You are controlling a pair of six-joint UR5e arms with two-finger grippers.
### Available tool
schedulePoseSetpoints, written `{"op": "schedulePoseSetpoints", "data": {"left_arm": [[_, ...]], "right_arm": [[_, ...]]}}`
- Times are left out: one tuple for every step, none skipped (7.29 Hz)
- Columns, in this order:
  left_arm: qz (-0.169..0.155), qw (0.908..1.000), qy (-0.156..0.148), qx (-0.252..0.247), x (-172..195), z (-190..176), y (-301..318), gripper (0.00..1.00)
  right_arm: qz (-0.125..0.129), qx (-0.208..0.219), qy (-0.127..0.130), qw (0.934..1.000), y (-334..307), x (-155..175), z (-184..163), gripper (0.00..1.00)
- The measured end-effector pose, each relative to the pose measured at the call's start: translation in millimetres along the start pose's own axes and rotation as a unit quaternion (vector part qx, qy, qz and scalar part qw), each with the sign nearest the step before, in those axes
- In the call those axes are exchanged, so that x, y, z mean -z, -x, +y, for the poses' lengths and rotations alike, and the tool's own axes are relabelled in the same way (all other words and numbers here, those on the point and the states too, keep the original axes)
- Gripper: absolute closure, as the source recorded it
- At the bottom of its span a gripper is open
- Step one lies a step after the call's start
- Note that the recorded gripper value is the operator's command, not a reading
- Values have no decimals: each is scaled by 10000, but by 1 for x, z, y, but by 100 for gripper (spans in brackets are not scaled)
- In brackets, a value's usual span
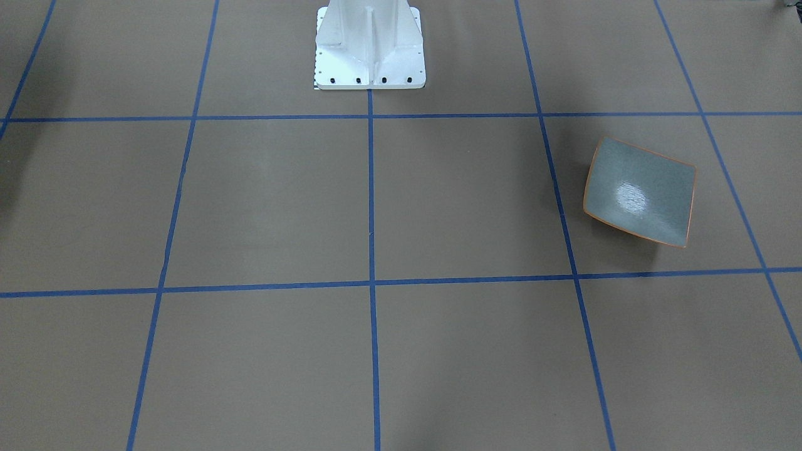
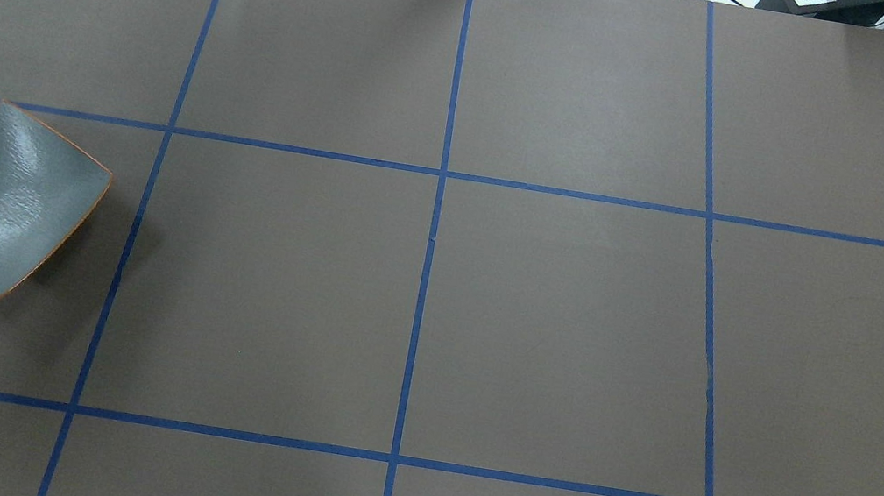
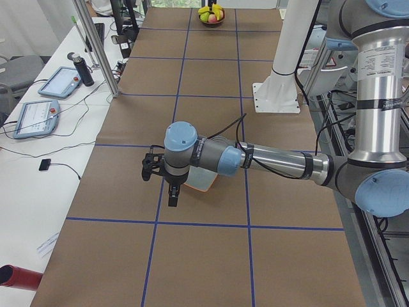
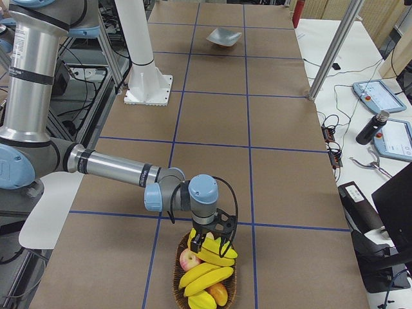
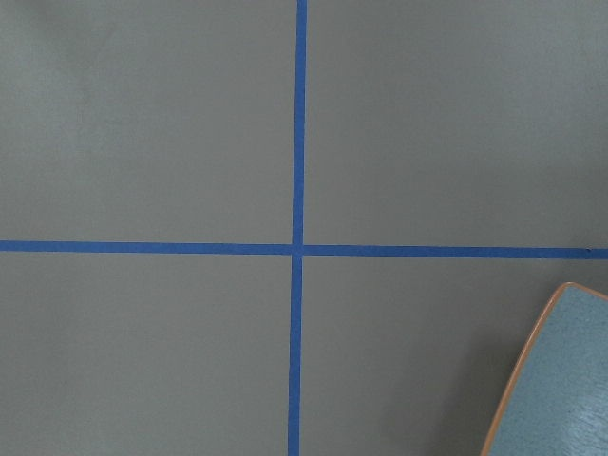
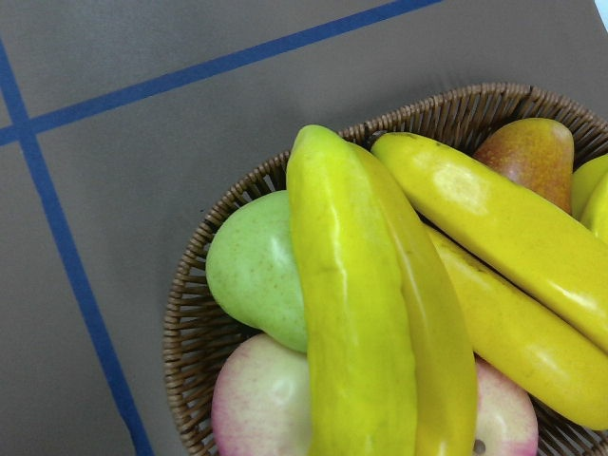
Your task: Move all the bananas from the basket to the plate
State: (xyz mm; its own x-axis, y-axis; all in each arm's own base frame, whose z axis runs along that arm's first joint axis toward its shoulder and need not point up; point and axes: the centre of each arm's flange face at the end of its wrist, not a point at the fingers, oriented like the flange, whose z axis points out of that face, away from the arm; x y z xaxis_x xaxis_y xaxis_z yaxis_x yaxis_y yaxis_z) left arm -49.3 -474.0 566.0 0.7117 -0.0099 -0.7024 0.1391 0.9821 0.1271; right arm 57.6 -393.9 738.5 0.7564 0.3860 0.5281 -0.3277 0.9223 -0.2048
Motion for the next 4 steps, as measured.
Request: {"op": "schedulePoseSetpoints", "data": {"left_arm": [[6,10000,-13,-9,1,0,-1,0],[15,10000,-28,-21,3,0,-3,0],[26,10000,-40,-31,5,0,-4,0],[34,10000,-48,-36,6,0,-5,0]], "right_arm": [[4,-10,9,10000,-1,-2,-1,14],[9,-21,23,10000,-2,-3,-1,14],[11,-34,43,10000,-4,-5,-1,14],[8,-44,57,10000,-4,-6,0,15]]}}
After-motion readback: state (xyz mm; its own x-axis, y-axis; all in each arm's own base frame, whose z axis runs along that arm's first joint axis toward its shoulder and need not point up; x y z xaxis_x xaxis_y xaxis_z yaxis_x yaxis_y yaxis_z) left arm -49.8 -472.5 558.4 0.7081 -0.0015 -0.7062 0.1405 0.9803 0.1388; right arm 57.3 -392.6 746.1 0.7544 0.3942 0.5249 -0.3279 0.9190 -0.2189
